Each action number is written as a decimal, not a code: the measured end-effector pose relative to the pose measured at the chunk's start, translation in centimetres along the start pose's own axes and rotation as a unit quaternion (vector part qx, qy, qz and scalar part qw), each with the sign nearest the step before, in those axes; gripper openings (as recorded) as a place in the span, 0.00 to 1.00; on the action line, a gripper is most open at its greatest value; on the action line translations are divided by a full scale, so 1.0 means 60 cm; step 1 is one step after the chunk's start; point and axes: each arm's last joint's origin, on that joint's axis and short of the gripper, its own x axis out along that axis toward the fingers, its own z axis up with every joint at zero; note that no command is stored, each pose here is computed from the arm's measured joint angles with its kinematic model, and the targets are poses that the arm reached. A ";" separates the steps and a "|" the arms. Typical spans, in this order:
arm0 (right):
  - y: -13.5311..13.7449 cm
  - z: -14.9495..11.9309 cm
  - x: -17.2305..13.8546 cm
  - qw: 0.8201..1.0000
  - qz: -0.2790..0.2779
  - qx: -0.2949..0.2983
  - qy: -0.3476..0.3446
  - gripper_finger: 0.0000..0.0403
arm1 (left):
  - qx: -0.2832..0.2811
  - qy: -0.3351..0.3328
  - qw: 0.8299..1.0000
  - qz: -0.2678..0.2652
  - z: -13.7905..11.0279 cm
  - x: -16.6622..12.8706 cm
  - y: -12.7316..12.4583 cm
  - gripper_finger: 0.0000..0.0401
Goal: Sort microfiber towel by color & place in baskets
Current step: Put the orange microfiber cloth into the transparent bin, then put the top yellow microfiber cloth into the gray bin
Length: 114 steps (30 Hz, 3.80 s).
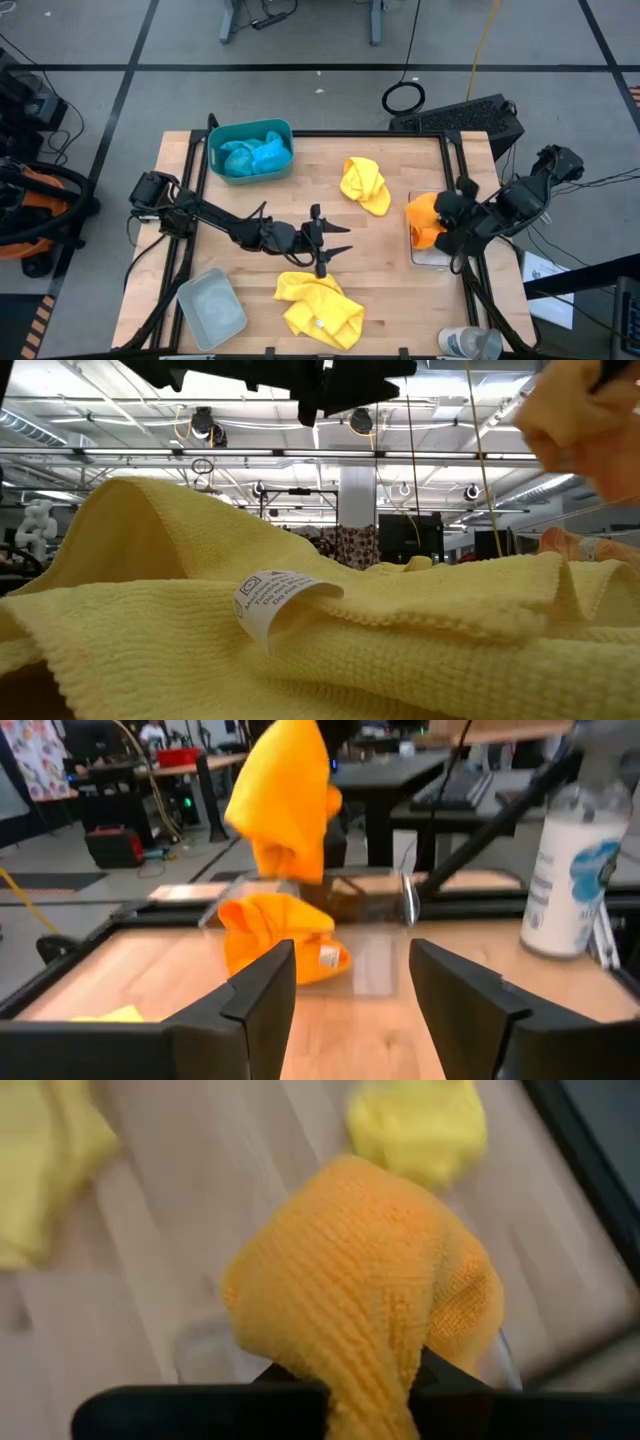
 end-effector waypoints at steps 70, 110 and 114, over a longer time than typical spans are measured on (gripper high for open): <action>0.075 -0.088 0.172 0.979 0.088 0.053 0.173 0.00 | -0.002 0.026 1.000 -0.003 -0.009 0.000 -0.002 0.51; -0.116 0.169 0.427 0.993 -0.023 -0.054 0.104 0.29 | -0.065 0.157 0.985 -0.009 -0.052 -0.016 -0.024 0.51; -0.123 0.167 0.487 0.991 -0.023 -0.058 0.119 0.47 | -0.064 0.156 0.985 -0.014 -0.052 -0.019 -0.031 0.51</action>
